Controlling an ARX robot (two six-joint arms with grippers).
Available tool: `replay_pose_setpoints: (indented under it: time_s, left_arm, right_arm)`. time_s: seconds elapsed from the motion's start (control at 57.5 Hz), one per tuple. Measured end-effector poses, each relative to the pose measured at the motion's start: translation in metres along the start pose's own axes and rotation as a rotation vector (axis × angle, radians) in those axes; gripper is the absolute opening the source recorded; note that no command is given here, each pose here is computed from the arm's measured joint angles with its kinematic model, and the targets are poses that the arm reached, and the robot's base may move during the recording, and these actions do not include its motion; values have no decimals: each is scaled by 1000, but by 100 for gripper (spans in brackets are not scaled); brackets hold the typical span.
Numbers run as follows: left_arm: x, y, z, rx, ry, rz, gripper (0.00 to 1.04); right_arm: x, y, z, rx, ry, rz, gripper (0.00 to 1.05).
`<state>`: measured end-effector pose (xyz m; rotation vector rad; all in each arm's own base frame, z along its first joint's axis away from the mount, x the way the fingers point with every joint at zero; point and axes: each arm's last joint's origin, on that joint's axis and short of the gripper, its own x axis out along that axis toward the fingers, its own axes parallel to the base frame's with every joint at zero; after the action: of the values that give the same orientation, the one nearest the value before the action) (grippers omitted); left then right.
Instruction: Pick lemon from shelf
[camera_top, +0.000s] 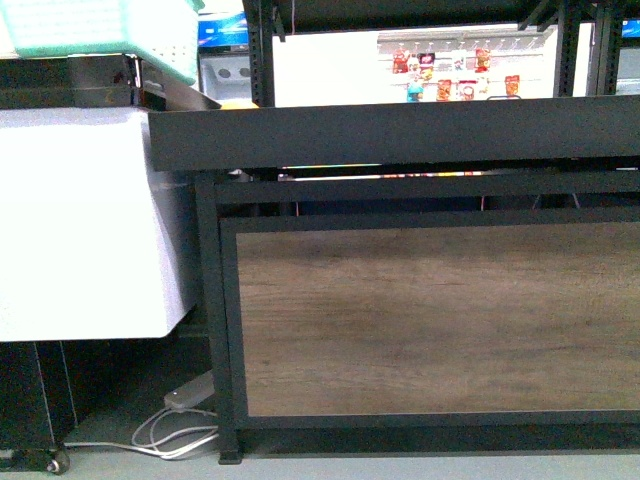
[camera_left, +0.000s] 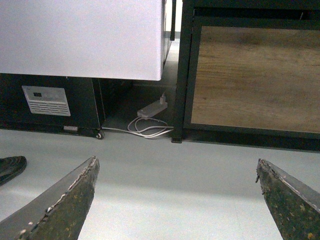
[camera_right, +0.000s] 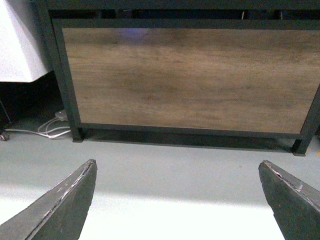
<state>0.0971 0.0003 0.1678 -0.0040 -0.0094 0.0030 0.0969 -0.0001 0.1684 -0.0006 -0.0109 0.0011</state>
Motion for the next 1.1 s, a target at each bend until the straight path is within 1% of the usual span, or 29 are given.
replay_pose_setpoints:
  time_s: [1.096]
  left_arm:
    - [0, 0, 0, 0, 0, 0, 97]
  right_arm:
    - [0, 0, 0, 0, 0, 0, 97]
